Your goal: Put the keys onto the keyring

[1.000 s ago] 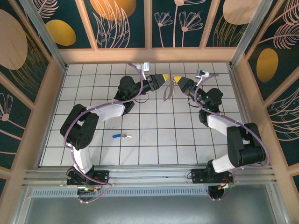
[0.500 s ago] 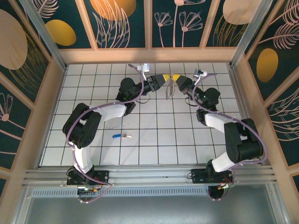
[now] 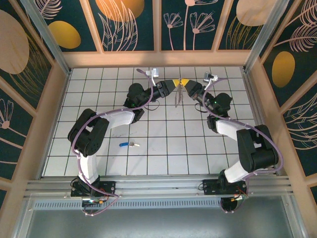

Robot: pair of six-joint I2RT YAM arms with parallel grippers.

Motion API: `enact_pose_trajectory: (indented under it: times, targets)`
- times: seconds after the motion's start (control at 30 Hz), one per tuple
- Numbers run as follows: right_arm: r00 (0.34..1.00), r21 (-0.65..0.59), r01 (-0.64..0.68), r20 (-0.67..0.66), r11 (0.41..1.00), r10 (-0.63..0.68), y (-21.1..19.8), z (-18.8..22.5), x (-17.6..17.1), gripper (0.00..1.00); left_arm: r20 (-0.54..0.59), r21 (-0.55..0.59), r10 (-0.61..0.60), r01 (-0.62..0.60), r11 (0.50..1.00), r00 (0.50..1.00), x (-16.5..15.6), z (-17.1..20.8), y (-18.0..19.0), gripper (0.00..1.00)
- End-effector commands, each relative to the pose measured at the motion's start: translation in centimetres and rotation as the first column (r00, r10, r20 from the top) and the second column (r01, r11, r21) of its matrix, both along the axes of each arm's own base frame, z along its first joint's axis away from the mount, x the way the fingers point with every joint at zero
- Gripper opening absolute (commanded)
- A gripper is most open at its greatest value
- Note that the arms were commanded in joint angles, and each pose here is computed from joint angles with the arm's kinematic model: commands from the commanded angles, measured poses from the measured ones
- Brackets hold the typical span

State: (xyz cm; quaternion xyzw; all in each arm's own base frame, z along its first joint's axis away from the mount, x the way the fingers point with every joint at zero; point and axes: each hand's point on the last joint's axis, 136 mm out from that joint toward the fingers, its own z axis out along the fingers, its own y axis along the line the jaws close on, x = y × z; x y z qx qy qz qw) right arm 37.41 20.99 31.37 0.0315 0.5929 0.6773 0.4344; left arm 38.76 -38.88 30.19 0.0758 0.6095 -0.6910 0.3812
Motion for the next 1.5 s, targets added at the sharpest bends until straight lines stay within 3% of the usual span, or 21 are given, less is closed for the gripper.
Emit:
enact_pose_trajectory:
  times: [0.0,0.17,0.5,0.6,0.7,0.8,1.1,1.47]
  targets:
    - [0.995,0.032,-0.008,0.097,0.999,0.005,0.3,2.7,-0.4,0.0,0.05,-0.042,-0.008,0.01,0.999,0.999,-0.3,1.6,-0.2,0.27]
    - [0.996,0.031,-0.01,0.091,0.999,0.007,0.4,2.5,-0.4,0.0,0.052,-0.047,-0.015,0.018,0.999,0.999,-0.4,1.8,-0.4,0.23]
    - [0.996,0.02,-0.017,0.085,1.0,0.016,0.5,2.1,-0.3,0.0,0.059,-0.055,-0.02,0.024,0.998,0.998,-0.4,1.9,-0.4,0.0]
    - [0.997,0.008,-0.02,0.08,1.0,0.019,0.6,1.9,-0.3,0.0,0.067,-0.054,-0.025,0.029,0.998,0.997,-0.5,2.1,-0.5,0.0]
    - [0.997,-0.007,-0.015,0.082,1.0,0.015,0.1,1.9,-0.4,0.22,0.071,-0.044,-0.028,0.031,0.999,0.997,-0.5,2.1,-0.6,0.0]
    - [0.996,-0.015,0.025,0.084,1.0,-0.024,-1.6,2.0,-0.5,0.33,0.08,-0.011,-0.029,0.03,0.999,0.996,-0.5,2.0,-0.8,0.0]
    - [0.991,-0.083,0.113,0.081,0.99,-0.106,-4.9,1.1,-0.5,0.36,0.121,0.127,-0.098,0.082,0.989,0.988,-0.4,2.2,-2.4,0.0]
    - [0.993,-0.125,0.079,0.099,0.989,-0.067,-5.6,0.2,-1.1,0.35,0.11,0.312,-0.262,0.217,0.925,0.959,-0.7,1.4,-4.6,0.0]
